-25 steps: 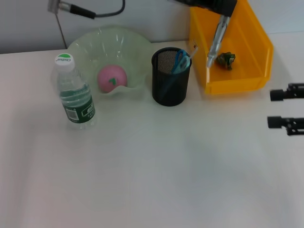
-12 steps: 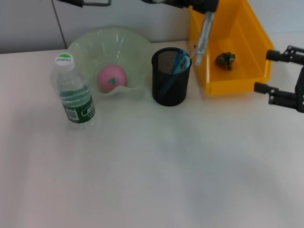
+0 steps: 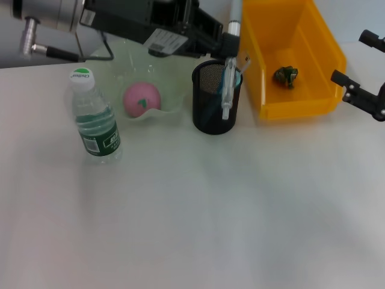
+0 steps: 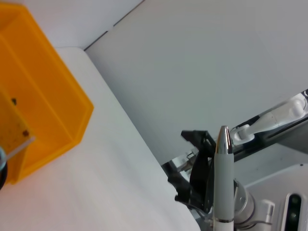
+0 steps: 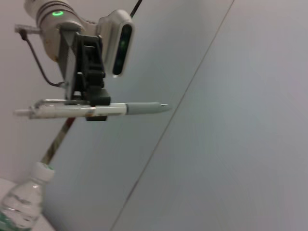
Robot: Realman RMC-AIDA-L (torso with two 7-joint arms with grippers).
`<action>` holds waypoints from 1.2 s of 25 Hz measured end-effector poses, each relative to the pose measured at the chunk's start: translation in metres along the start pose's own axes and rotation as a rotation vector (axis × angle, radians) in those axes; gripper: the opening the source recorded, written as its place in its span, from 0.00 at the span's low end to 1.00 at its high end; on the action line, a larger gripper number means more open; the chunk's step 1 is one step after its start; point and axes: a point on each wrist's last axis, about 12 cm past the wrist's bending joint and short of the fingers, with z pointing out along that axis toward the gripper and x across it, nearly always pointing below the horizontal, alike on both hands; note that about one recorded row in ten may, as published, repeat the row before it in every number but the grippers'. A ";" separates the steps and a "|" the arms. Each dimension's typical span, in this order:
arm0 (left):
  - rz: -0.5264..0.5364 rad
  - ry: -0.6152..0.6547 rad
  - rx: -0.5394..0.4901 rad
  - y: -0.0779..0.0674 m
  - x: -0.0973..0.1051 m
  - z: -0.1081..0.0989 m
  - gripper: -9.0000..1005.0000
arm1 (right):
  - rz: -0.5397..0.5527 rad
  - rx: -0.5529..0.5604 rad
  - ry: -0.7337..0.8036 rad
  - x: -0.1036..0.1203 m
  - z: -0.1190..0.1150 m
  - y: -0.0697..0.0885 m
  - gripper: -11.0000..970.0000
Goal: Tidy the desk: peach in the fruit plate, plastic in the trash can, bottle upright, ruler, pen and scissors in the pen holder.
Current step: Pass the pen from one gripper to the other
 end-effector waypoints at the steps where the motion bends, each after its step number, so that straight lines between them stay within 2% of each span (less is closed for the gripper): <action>1: -0.039 0.008 0.021 0.010 0.007 0.001 0.14 | 0.000 0.000 0.000 0.000 0.000 0.000 0.72; 8: -0.132 -0.026 0.066 0.023 0.013 -0.005 0.14 | -0.151 0.037 -0.041 0.002 0.012 0.001 0.72; 9: -0.132 -0.026 0.066 0.023 0.013 -0.005 0.14 | -0.206 0.035 -0.054 0.000 0.017 0.000 0.72; 13: -0.173 -0.024 0.073 0.029 0.018 -0.005 0.14 | -0.268 0.026 -0.065 -0.001 0.024 -0.002 0.72; 14: -0.190 -0.023 0.078 0.032 0.022 -0.004 0.14 | -0.314 0.017 -0.074 -0.002 0.029 -0.003 0.72; 17: -0.203 -0.021 0.082 0.035 0.025 -0.003 0.14 | -0.358 0.006 -0.081 -0.002 0.032 -0.003 0.72; 19: -0.213 -0.016 0.078 0.038 0.029 -0.003 0.14 | -0.438 -0.007 -0.091 -0.003 0.036 -0.003 0.72; 20: -0.213 -0.016 0.078 0.038 0.029 -0.003 0.14 | -0.438 -0.007 -0.091 -0.003 0.036 -0.003 0.72; 24: -0.235 -0.013 0.081 0.041 0.032 -0.003 0.14 | -0.564 -0.021 -0.116 -0.003 0.045 0.002 0.72; 30: -0.248 0.006 0.099 0.042 0.039 0.001 0.14 | -0.653 -0.078 -0.166 -0.005 0.054 0.014 0.72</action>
